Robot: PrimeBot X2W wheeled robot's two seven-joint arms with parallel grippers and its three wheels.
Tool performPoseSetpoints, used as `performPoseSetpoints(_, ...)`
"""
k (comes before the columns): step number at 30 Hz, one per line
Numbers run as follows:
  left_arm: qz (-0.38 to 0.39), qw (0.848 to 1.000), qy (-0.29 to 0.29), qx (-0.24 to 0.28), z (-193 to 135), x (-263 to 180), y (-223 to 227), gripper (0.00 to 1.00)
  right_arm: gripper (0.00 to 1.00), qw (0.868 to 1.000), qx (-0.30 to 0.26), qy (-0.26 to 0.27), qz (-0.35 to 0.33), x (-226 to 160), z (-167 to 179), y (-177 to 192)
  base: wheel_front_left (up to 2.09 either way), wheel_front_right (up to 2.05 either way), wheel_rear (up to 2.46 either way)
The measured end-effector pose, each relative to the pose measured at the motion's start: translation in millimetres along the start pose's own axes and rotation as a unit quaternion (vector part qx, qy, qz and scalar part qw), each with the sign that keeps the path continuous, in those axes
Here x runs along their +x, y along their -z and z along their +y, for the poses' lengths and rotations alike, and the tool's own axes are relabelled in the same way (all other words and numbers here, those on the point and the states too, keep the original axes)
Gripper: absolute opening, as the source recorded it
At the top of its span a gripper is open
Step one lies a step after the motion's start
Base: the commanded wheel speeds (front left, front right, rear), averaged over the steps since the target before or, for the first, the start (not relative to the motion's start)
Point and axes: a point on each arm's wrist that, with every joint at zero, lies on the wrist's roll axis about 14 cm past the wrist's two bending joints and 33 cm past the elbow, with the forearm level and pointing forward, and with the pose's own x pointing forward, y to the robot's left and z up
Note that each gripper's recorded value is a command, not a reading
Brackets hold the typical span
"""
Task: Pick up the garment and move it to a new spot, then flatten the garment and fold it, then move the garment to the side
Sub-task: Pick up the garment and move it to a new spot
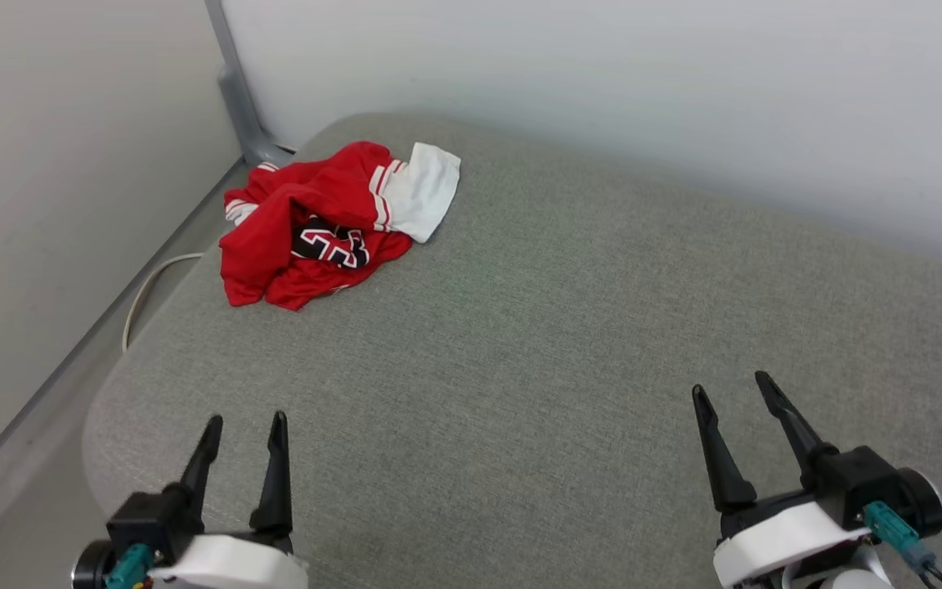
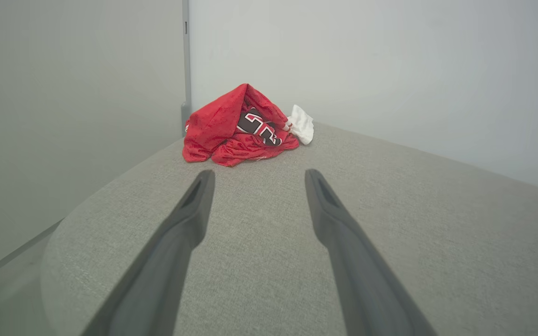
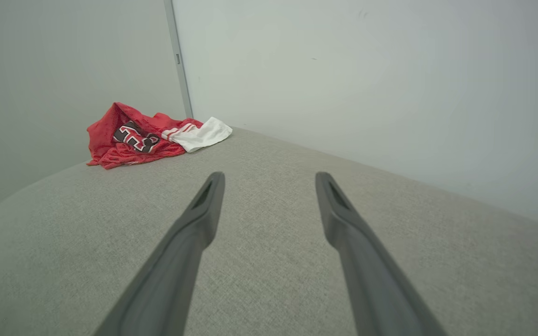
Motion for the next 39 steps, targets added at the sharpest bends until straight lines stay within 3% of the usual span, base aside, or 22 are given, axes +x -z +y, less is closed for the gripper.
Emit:
performPoseSetpoints(5,-0.003,1.000,0.003,0.006,-1.2,39.2,-4.5,1.00,1.00,1.000,-0.015,0.005,0.006,13.4,-13.2,12.0,0.00,0.00,0.00)
performPoseSetpoints(10,0.013,0.997,0.036,0.062,-1.9,91.6,-1.9,1.00,1.00,1.000,-0.015,0.021,0.014,25.4,-33.8,29.9,0.00,0.00,0.00)
performPoseSetpoints(13,0.064,0.993,0.059,0.074,-7.9,129.5,13.7,1.00,1.00,0.999,-0.016,0.034,0.020,30.7,-47.7,42.0,0.00,0.00,0.00)
performPoseSetpoints(18,0.119,0.978,0.096,0.140,-10.2,199.4,8.2,1.00,1.00,0.998,-0.021,0.052,0.035,32.3,-68.0,65.3,0.00,0.00,0.00)
performPoseSetpoints(19,0.166,0.955,0.118,0.214,-11.8,232.4,11.7,1.00,1.00,0.997,-0.024,0.067,0.043,30.5,-82.2,77.0,0.00,0.00,0.00)
performPoseSetpoints(23,0.250,0.924,0.119,0.263,-6.6,262.4,33.5,1.00,1.00,0.995,-0.028,0.084,0.051,28.0,-97.6,89.4,0.00,0.00,0.00)
performPoseSetpoints(29,0.365,0.886,0.119,0.261,-9.8,282.5,74.0,1.00,1.00,0.992,-0.030,0.105,0.068,17.9,-115.1,106.2,0.00,0.00,0.00)
performPoseSetpoints(39,0.514,0.816,0.135,0.227,-12.2,252.4,150.4,1.00,1.00,0.988,-0.028,0.125,0.084,7.7,-129.1,121.2,0.00,0.00,0.00)
